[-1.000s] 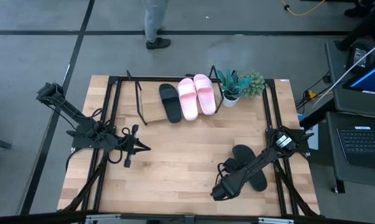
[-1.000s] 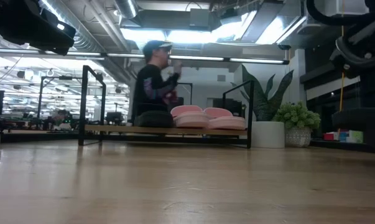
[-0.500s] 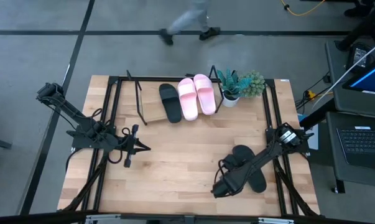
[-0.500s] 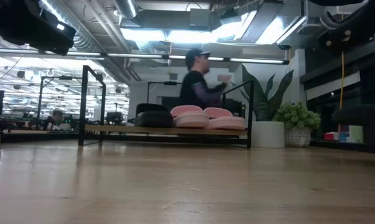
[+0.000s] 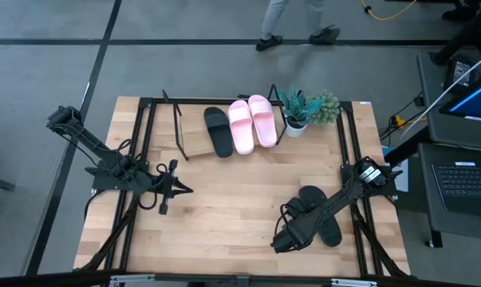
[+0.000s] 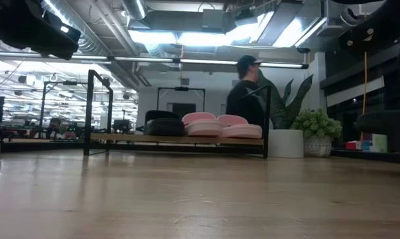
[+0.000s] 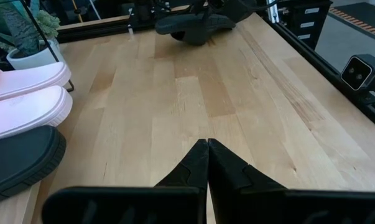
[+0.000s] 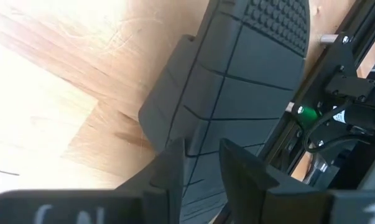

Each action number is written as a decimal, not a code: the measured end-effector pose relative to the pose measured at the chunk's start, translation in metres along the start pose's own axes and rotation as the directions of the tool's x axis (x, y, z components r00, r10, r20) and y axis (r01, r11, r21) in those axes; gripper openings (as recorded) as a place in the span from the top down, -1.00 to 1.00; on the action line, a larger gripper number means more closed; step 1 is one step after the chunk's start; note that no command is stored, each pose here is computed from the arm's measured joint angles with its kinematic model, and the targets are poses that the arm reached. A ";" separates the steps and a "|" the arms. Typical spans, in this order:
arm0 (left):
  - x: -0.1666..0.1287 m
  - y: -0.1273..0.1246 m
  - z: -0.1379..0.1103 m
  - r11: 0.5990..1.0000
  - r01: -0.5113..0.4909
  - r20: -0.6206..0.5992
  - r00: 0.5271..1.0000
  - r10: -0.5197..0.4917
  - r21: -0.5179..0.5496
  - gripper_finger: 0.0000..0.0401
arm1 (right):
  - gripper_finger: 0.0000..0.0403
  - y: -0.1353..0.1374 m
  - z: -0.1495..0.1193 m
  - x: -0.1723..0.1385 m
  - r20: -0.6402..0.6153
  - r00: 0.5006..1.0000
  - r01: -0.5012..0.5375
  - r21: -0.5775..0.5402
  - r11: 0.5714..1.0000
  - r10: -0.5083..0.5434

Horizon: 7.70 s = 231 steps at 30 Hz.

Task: Pick and place slides into the shelf
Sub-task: Put the black slide on the shelf

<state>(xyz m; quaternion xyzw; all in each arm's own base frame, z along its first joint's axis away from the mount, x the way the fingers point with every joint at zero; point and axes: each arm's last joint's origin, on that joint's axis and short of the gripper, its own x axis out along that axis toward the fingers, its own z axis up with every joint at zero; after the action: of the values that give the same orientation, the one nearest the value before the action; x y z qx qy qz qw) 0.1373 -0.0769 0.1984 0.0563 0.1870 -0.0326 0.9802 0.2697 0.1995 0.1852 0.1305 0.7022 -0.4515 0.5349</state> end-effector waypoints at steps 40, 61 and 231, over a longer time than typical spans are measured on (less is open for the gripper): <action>0.000 0.000 0.000 1.000 0.000 -0.003 1.000 0.000 0.002 1.00 | 0.91 -0.005 0.042 0.000 0.207 0.978 0.035 -0.024 0.999 -0.030; 0.000 0.000 0.000 1.000 0.000 -0.004 1.000 0.001 0.002 1.00 | 0.91 -0.004 0.052 -0.037 0.270 0.957 -0.073 -0.119 0.990 0.103; 0.005 0.013 0.008 0.994 -0.076 0.056 0.995 0.080 -0.083 1.00 | 0.05 -0.175 0.024 0.094 0.194 0.624 -0.765 -0.044 0.642 0.757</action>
<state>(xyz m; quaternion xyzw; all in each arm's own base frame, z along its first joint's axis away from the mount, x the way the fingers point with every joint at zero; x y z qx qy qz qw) 0.1462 -0.0653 0.2050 0.0231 0.1566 0.0116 0.9873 0.1308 0.0552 0.1897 0.3815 0.5157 -0.2084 0.7383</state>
